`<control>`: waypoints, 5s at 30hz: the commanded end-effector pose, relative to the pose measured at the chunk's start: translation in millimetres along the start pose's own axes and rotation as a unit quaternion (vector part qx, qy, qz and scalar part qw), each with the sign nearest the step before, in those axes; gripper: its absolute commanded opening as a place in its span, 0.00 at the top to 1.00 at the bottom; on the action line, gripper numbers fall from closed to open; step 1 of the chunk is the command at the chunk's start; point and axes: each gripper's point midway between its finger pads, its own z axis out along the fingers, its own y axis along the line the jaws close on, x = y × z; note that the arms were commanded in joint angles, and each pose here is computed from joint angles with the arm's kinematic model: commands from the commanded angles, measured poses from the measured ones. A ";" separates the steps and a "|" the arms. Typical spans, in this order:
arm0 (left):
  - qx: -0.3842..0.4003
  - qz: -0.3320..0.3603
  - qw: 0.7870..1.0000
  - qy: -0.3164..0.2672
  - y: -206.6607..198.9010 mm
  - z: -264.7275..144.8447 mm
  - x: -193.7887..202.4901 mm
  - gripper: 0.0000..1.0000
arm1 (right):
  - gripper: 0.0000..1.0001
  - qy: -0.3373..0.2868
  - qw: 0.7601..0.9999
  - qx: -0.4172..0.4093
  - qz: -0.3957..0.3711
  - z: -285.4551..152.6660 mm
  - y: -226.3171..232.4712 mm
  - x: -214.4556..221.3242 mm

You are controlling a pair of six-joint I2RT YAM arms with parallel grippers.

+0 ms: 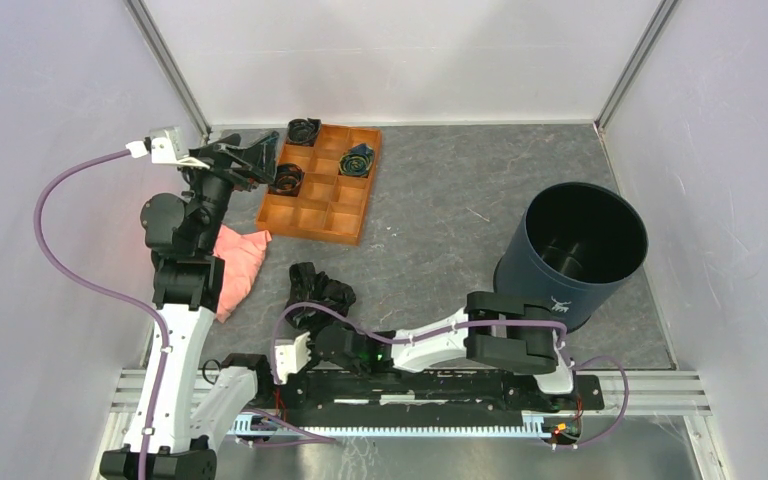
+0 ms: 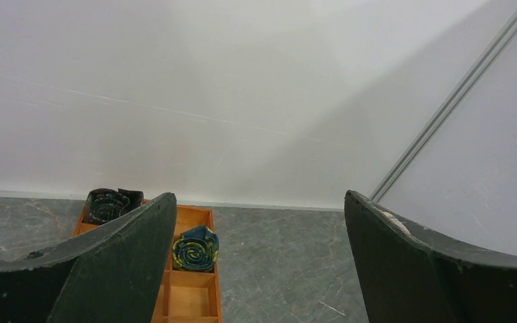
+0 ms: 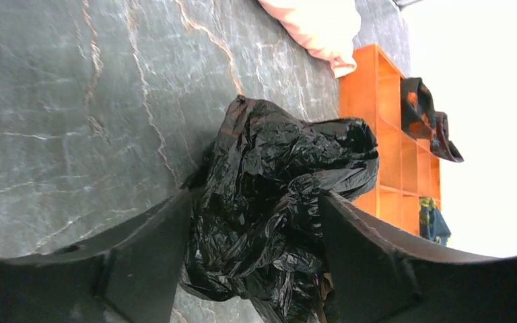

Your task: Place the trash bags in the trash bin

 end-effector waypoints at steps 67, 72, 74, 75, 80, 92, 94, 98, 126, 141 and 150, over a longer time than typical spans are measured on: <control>0.370 0.070 0.872 0.311 -238.9 -63.2 210.5 0.05 | 0.99 -0.260 0.638 0.261 0.677 -257.0 -337.8 51.0; 0.300 0.092 0.887 0.338 -223.9 -49.2 223.5 0.38 | 1.00 -0.238 0.639 0.267 0.680 -252.3 -327.4 62.3; 0.248 0.112 0.904 0.331 -206.6 -39.2 217.0 0.59 | 0.99 -0.225 0.641 0.283 0.677 -256.0 -323.5 71.6; 0.226 0.120 0.911 0.322 -198.6 -35.2 212.0 0.67 | 0.99 -0.221 0.642 0.293 0.673 -258.9 -322.3 75.9; 0.218 0.121 0.933 0.258 -190.8 -34.5 174.6 0.77 | 0.97 -0.179 0.649 0.337 0.658 -269.6 -312.4 100.0; 0.193 0.114 0.953 0.204 -178.7 -34.6 140.7 0.90 | 0.59 -0.086 0.750 0.331 0.566 -270.3 -290.8 119.7; 0.187 0.114 0.954 0.204 -177.1 -33.9 140.0 0.93 | 0.46 -0.061 0.777 0.311 0.544 -264.6 -281.1 123.5; 0.177 0.114 0.957 0.200 -173.8 -32.8 135.3 0.96 | 0.26 -0.022 0.831 0.246 0.499 -254.2 -260.0 121.8; 0.086 0.094 0.987 0.097 -129.4 -35.7 74.3 0.98 | 0.02 -0.141 0.914 0.032 0.380 -232.9 -212.2 55.0; 0.231 0.106 0.954 0.159 -181.7 -42.7 111.4 0.98 | 0.17 -0.151 0.876 0.038 0.457 -184.0 -243.8 42.9; 0.202 0.102 0.948 0.222 -180.3 -32.3 145.8 0.39 | 1.00 -0.085 0.777 0.267 0.564 -237.3 -283.3 110.9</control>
